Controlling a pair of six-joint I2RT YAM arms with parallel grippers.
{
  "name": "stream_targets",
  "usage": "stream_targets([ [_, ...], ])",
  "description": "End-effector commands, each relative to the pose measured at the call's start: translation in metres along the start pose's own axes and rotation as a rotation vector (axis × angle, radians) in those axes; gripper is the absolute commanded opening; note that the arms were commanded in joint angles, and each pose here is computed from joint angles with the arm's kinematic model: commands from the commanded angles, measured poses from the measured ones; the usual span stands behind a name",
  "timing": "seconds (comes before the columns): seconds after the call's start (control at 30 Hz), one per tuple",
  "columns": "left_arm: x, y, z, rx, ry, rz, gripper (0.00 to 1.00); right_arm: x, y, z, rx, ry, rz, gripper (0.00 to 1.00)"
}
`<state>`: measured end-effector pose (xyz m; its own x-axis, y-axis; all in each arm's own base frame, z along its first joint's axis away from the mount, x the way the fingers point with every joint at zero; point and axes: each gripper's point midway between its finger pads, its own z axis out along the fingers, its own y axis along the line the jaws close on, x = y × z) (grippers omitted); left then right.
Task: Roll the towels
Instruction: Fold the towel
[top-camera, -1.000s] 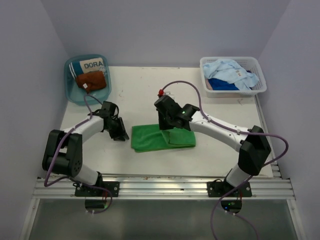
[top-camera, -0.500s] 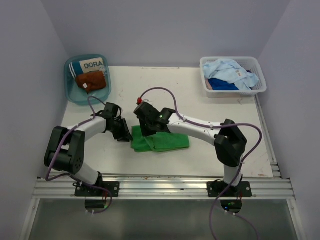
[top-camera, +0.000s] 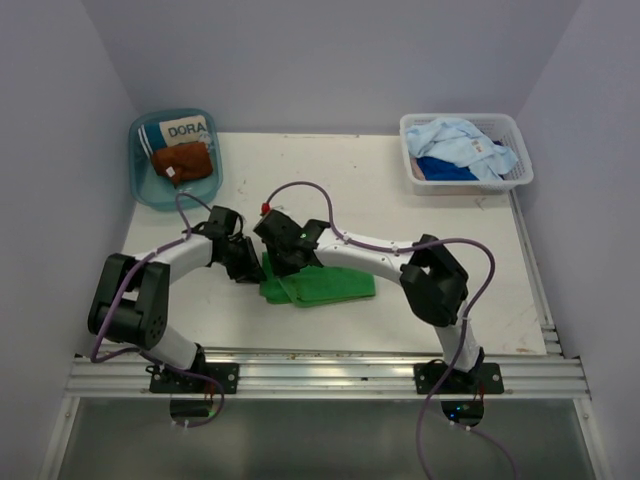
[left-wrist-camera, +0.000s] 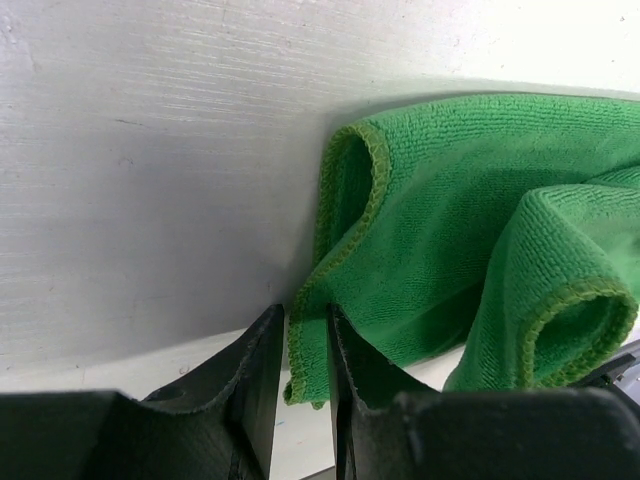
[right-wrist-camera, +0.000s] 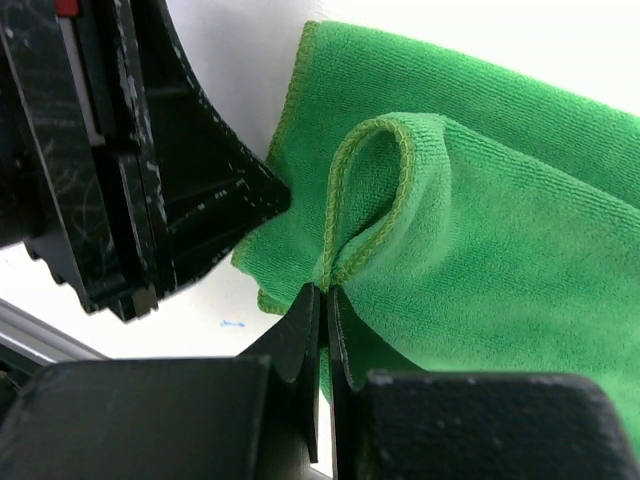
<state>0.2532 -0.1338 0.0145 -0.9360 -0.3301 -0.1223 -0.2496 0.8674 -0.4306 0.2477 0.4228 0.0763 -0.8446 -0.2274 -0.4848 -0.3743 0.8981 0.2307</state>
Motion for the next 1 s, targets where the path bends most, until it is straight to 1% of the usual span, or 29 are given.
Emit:
stream_targets([
  [0.0,0.007,0.011,0.004,-0.036,0.002,0.001,0.28,-0.023,0.018,-0.001,-0.035,-0.061,0.024,0.00],
  [0.47,0.013,0.017,0.006,-0.051,0.004,-0.006,0.28,-0.029,0.024,0.023,-0.013,-0.056,0.022,0.00],
  [0.97,0.015,0.021,0.007,-0.059,0.004,-0.015,0.27,-0.035,0.018,0.026,0.016,-0.082,0.040,0.00],
])
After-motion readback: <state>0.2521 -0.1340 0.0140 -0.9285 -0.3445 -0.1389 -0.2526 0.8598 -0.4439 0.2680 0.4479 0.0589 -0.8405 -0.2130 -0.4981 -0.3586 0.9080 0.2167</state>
